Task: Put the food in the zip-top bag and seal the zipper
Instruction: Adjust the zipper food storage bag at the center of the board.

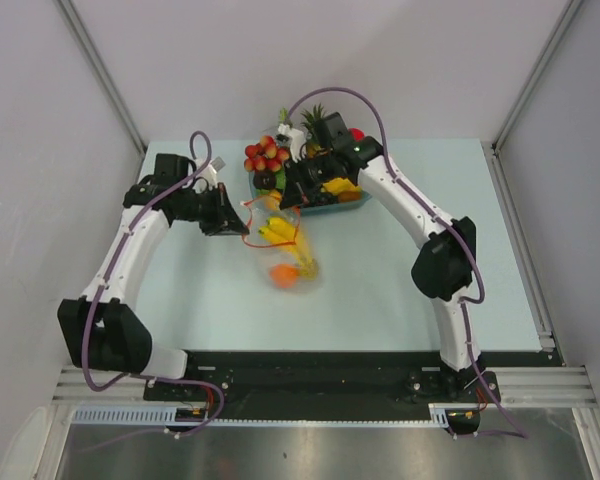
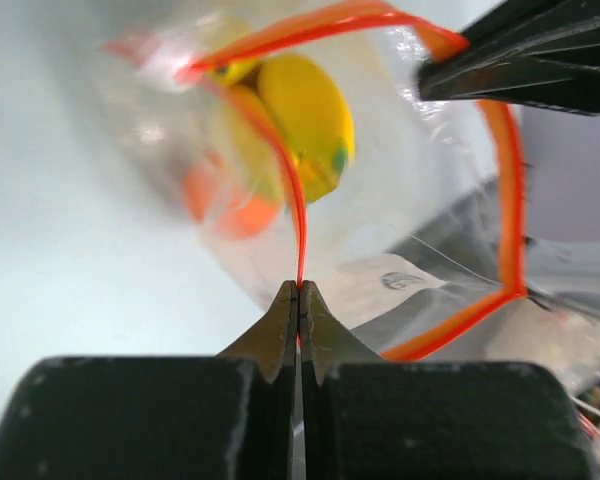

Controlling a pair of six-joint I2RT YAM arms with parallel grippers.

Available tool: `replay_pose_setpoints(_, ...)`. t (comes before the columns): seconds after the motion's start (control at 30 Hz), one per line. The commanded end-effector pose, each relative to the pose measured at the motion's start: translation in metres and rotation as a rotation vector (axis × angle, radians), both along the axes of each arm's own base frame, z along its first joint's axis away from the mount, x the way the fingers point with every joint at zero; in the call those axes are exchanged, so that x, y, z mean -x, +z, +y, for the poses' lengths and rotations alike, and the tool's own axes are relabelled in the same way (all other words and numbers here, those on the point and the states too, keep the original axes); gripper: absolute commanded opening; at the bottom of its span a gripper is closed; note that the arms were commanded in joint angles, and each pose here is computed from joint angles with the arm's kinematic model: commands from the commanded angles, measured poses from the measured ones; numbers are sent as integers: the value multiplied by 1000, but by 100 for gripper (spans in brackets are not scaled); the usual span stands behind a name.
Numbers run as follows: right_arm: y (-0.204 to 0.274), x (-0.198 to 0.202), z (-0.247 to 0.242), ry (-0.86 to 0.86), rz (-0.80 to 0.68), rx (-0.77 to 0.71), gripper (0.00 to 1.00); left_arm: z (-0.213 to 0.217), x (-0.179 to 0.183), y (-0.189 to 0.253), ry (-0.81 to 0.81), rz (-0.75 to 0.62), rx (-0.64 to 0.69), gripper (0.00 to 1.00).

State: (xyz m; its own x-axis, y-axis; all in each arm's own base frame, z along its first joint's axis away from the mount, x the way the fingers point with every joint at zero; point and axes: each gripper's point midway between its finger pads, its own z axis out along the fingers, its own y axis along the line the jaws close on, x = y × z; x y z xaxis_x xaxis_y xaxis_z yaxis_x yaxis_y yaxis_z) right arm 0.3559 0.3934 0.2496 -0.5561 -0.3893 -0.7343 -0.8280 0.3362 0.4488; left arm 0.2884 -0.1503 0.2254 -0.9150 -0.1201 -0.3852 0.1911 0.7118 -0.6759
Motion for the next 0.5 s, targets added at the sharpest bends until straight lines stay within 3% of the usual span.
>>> replay_pose_setpoints(0.0,13,3,-39,-51,-25,68,0,52,-24,28,132,-244,-274,0)
replay_pose_setpoints(0.07,3,5,-52,-75,-32,96,0,67,-25,18,145,-292,-411,0)
replay_pose_setpoints(0.17,-6,4,-40,-78,-40,85,0,40,-7,6,28,-308,-447,0)
replay_pose_setpoints(0.33,7,14,-14,-2,-78,41,0,18,0,3,-29,-257,-373,0)
replay_pose_setpoints(0.47,51,23,-9,48,-161,-24,0,12,0,56,-1,-395,-247,0)
